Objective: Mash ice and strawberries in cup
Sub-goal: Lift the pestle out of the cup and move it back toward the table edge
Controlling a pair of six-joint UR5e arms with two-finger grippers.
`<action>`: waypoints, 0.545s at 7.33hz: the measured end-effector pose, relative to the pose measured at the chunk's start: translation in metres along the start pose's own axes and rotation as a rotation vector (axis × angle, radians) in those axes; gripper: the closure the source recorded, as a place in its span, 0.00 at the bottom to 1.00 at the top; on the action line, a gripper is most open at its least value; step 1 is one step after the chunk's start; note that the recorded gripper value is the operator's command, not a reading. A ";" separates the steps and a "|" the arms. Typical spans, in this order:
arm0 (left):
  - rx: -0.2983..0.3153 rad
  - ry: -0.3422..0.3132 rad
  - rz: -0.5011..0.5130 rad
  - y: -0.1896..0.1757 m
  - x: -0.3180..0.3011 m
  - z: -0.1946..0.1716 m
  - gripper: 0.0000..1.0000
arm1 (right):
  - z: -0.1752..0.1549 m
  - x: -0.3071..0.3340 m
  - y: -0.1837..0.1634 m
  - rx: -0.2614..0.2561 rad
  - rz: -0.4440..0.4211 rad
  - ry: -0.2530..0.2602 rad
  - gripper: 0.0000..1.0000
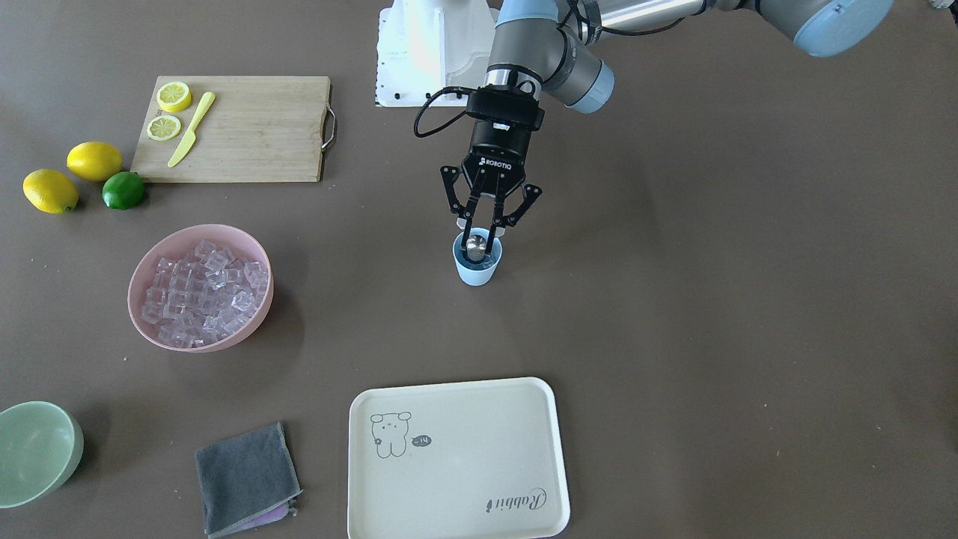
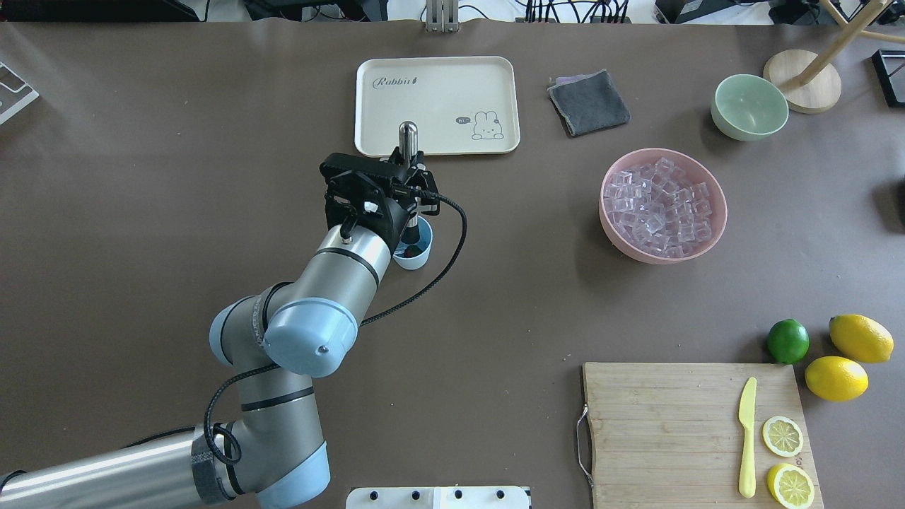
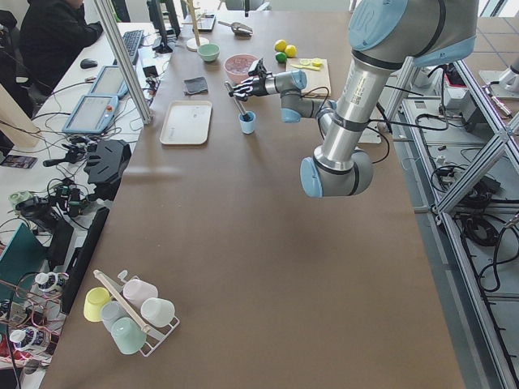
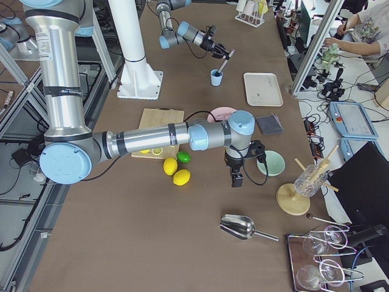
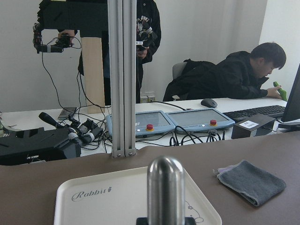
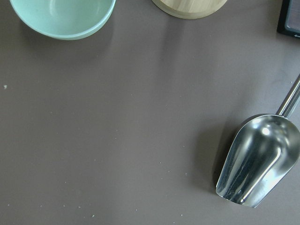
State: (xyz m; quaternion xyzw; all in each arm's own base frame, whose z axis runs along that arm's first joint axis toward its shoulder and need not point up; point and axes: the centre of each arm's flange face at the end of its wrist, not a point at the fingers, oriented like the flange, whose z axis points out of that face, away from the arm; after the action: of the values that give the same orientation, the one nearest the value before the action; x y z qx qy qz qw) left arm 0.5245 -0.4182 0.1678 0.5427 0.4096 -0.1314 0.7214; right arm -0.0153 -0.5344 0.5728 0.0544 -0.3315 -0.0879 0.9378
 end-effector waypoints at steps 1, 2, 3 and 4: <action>-0.018 0.035 -0.017 -0.034 -0.008 0.010 1.00 | 0.000 0.000 -0.002 0.000 -0.001 0.002 0.01; -0.035 0.066 -0.033 -0.075 -0.022 0.017 1.00 | -0.001 -0.001 -0.003 0.003 -0.003 0.005 0.01; -0.078 0.085 -0.050 -0.117 -0.049 0.026 1.00 | -0.002 -0.002 -0.003 0.006 -0.006 0.007 0.01; -0.160 0.087 -0.072 -0.153 -0.092 0.040 1.00 | -0.003 -0.002 -0.005 0.008 -0.008 0.007 0.01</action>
State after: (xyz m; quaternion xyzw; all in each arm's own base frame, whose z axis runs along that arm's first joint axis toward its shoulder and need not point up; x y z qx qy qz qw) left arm 0.3876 -0.5350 0.1344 0.4737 0.4688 -0.1003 0.7388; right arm -0.0158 -0.5386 0.5685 0.0596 -0.3285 -0.0901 0.9383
